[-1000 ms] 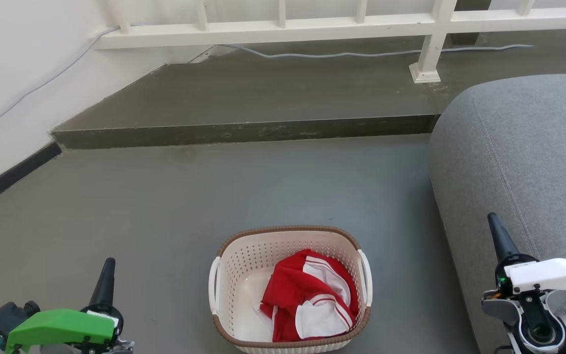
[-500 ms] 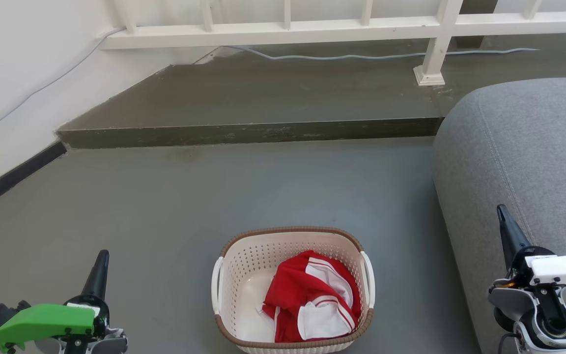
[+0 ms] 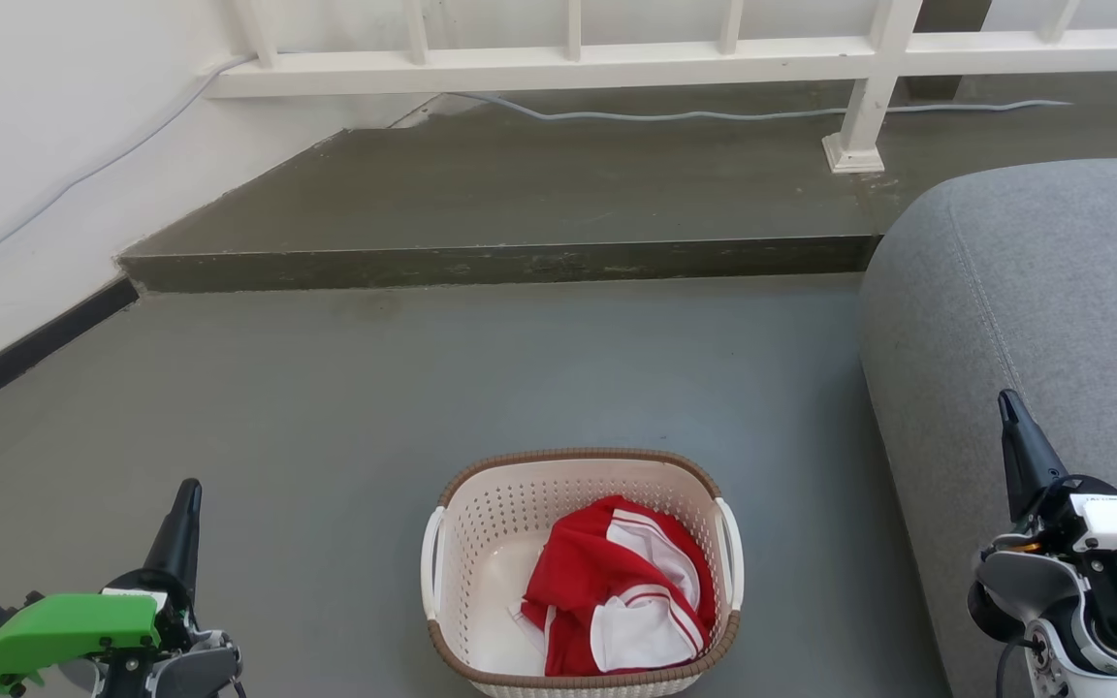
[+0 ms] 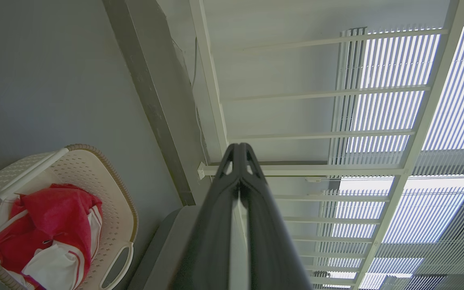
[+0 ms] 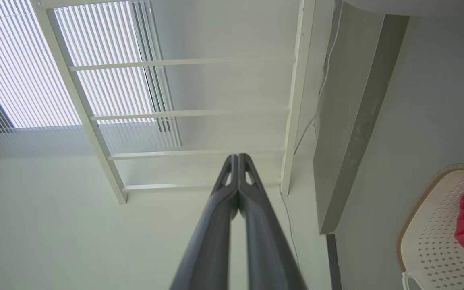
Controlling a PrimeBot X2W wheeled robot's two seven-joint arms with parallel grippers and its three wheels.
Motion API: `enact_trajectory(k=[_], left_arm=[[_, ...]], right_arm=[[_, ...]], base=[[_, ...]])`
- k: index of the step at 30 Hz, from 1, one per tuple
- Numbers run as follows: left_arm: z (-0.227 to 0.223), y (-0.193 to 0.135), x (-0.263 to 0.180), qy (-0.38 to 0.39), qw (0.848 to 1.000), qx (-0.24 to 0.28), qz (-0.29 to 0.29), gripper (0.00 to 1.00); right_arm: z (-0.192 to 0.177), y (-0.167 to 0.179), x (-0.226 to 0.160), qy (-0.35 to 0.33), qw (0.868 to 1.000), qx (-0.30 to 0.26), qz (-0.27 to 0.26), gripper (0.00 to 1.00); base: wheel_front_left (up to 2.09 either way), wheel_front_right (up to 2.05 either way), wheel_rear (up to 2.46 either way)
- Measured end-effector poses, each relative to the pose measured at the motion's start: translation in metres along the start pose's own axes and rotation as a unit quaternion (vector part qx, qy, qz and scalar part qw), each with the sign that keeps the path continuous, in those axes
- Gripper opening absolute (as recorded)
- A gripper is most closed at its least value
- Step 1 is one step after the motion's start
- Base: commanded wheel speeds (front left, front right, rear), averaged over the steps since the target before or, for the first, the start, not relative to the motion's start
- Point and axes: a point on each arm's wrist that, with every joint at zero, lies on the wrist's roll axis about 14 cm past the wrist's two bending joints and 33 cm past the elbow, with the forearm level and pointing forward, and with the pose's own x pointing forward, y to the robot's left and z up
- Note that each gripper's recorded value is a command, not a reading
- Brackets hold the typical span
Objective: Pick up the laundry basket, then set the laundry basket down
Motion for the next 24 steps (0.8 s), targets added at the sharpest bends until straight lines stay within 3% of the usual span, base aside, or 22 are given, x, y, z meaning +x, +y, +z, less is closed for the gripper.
enact_trajectory(k=[24], left_arm=[[0.0002, 0.0021, 0.0, -0.001, 1.0, -0.001, 0.001, 0.0]], right_arm=[[0.001, 0.0026, 0.0027, -0.002, 1.0, 0.001, 0.005, 0.0]], base=[[0.0, 0.0, 0.0]])
